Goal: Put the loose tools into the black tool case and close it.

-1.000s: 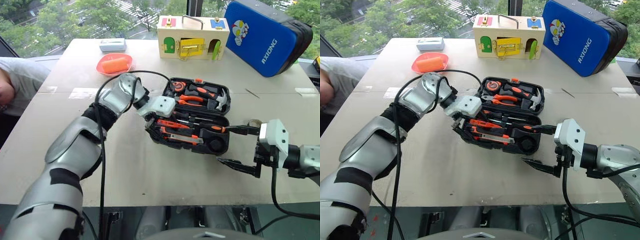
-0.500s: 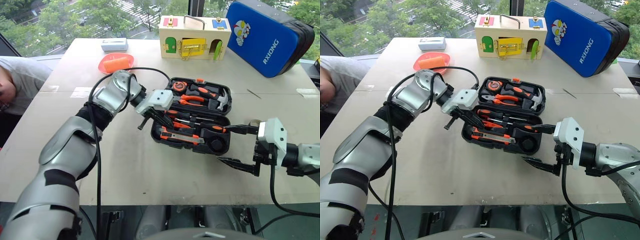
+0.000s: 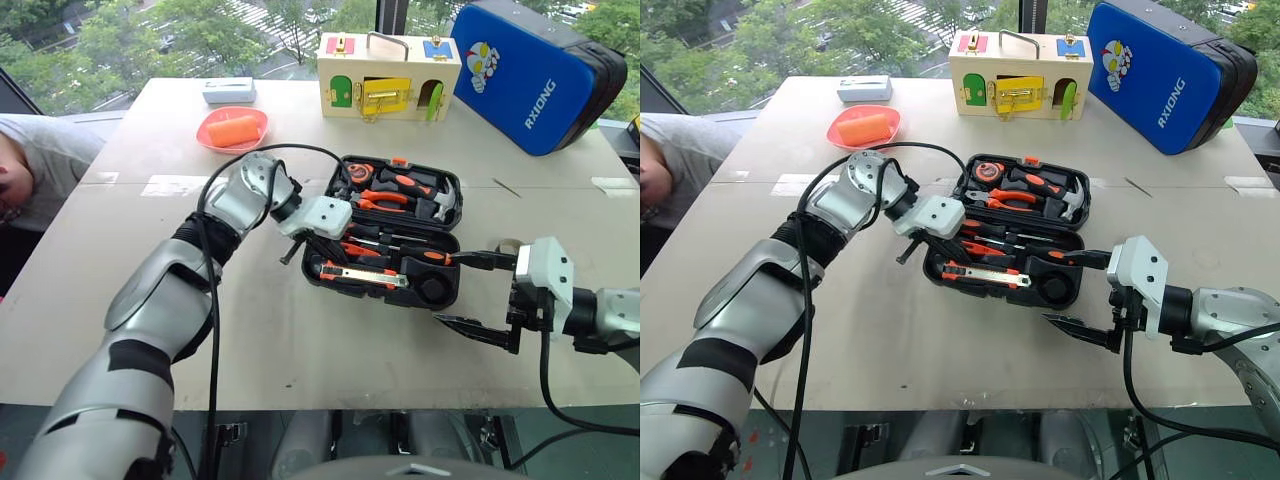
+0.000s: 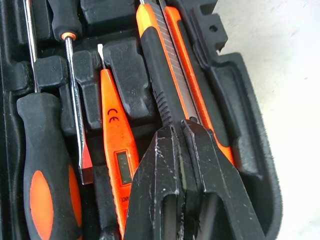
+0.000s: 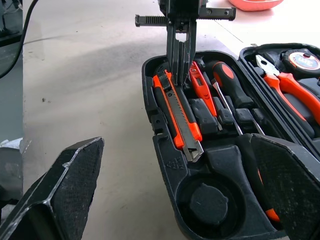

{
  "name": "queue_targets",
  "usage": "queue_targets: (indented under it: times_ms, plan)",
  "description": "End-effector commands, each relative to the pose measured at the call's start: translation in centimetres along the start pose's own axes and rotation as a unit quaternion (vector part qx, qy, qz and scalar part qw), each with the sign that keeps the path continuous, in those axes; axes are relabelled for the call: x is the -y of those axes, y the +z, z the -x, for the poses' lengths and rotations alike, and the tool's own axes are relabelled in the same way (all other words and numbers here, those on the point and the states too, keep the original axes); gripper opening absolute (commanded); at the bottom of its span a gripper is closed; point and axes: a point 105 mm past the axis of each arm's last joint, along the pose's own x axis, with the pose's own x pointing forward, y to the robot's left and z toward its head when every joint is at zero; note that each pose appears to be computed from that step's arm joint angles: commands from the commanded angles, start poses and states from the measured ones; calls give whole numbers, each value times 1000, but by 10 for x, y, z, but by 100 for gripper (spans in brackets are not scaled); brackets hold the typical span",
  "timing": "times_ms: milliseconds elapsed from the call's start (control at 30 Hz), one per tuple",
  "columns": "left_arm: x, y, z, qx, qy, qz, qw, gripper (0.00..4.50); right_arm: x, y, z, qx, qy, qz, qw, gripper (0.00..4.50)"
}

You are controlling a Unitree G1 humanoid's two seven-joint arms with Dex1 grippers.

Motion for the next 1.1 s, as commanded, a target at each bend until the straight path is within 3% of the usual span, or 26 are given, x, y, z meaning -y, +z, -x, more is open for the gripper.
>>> queue_targets:
  times_ms: [33, 333, 500, 633, 733, 867, 967, 1100]
  plan:
    - [13, -17, -13, -24, -29, 17, 999, 3, -1, 9, 1, 8, -5, 23, 1000, 450]
    - [15, -16, -20, -17, -29, 9, 999, 3, 0, 8, 1, 6, -4, 24, 1000, 450]
    - [9, -1, 14, 53, 41, 50, 997, 3, 6, 8, 5, 4, -15, 26, 1000, 450]
    - [15, 26, 60, 177, 113, 101, 972, 127, 13, 4, 19, 4, -48, 6, 999, 450]
    - [20, 51, 86, 274, 177, 134, 936, 277, 23, -4, 42, 7, -107, -36, 994, 450]
    - [39, 71, 85, 325, 184, 160, 914, 445, 31, -28, 94, -21, -202, -95, 975, 450]
    - [46, 79, 77, 337, 182, 164, 909, 445, 26, -46, 131, -62, -249, -121, 959, 450]
    - [48, 83, 67, 324, 180, 151, 916, 445, 26, -53, 143, -81, -256, -128, 955, 450]
